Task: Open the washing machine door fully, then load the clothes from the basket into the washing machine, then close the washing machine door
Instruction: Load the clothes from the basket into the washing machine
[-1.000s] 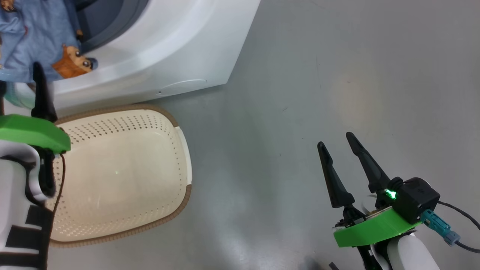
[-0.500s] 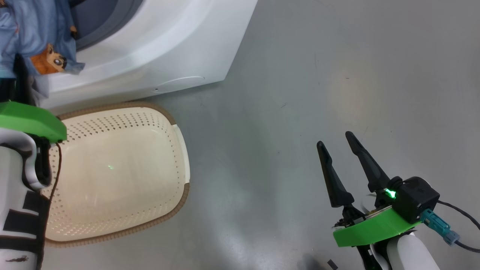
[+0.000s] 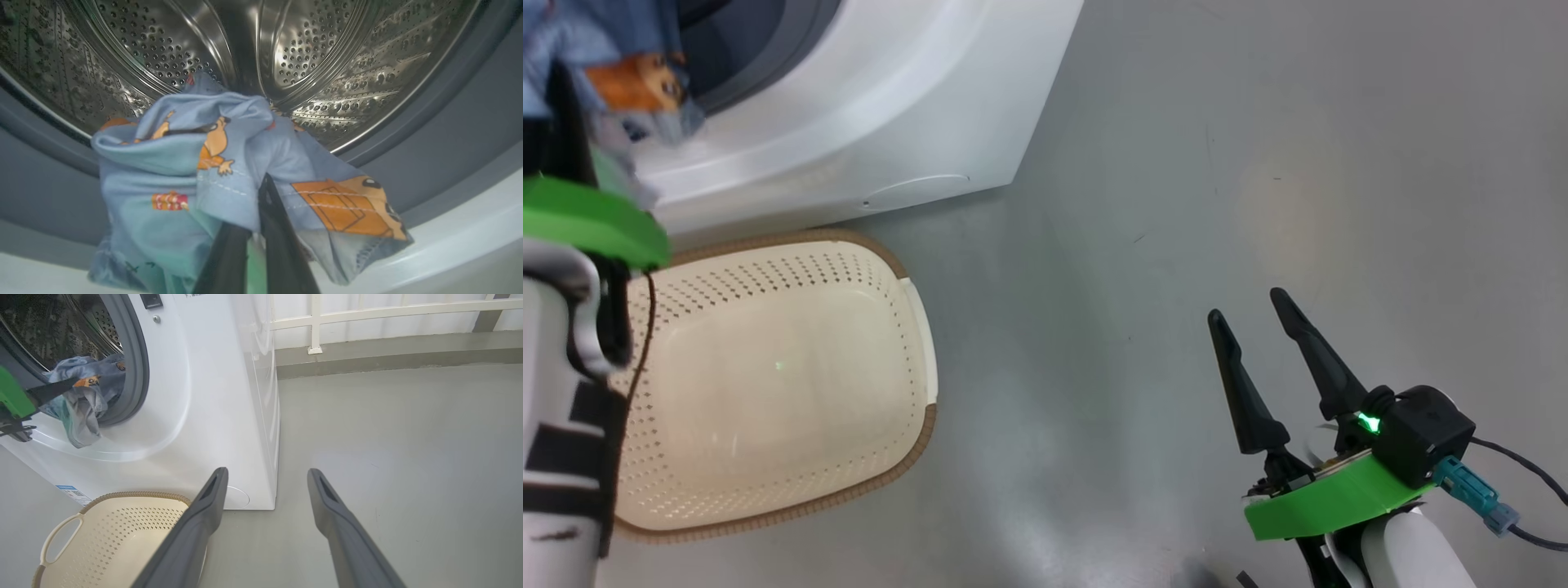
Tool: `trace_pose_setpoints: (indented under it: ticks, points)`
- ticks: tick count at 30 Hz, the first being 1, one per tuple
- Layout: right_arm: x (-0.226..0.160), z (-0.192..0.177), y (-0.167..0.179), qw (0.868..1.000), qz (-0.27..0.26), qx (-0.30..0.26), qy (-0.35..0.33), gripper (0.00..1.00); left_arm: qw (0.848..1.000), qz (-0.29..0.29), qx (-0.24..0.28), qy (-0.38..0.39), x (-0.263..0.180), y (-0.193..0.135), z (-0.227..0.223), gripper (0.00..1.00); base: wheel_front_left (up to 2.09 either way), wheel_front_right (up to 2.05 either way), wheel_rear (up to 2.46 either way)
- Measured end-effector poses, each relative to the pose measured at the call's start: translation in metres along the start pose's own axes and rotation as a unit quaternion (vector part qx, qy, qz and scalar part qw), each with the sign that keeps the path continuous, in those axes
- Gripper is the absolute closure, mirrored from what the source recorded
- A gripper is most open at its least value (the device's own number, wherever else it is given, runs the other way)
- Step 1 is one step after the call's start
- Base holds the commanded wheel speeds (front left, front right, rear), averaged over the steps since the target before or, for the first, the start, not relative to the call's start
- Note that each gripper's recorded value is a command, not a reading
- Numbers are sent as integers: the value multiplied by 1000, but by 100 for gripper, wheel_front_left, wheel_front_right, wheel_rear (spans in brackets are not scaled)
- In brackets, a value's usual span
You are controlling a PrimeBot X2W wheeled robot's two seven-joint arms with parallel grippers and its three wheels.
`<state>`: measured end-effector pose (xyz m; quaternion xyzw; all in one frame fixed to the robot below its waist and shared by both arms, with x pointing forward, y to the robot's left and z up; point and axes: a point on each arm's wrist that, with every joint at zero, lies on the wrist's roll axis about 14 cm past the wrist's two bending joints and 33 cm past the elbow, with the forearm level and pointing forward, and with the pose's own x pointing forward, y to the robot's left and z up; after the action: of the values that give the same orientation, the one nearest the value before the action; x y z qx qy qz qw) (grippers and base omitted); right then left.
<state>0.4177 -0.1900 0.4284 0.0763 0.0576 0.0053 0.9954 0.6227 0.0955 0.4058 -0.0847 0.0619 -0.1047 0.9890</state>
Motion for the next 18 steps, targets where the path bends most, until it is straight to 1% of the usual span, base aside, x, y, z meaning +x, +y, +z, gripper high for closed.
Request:
trace_pose_setpoints:
  ticks: [3, 8, 13, 15, 18]
  points:
    - [-1, 0, 1, 1000, 1, 4, 0, 0, 1000, -4, 1, -13, 10, -6, 15, 100, 0, 0, 0]
    - [-4, 1, -2, 1000, -5, 6, 0, 0, 1000, -9, 6, -18, 26, -16, 26, 100, 0, 0, 0]
    - [-9, -1, -4, 1000, -9, 7, 7, 0, 1000, -3, 7, -30, 49, -18, 41, 100, 0, 0, 0]
    - [-10, -4, -3, 1000, -10, 8, 11, 0, 999, 5, 6, -31, 58, -16, 44, 100, 0, 0, 0]
    - [-13, -8, -5, 1000, -14, 13, 18, 0, 1000, 10, 6, -18, 70, -15, 37, 100, 0, 0, 0]
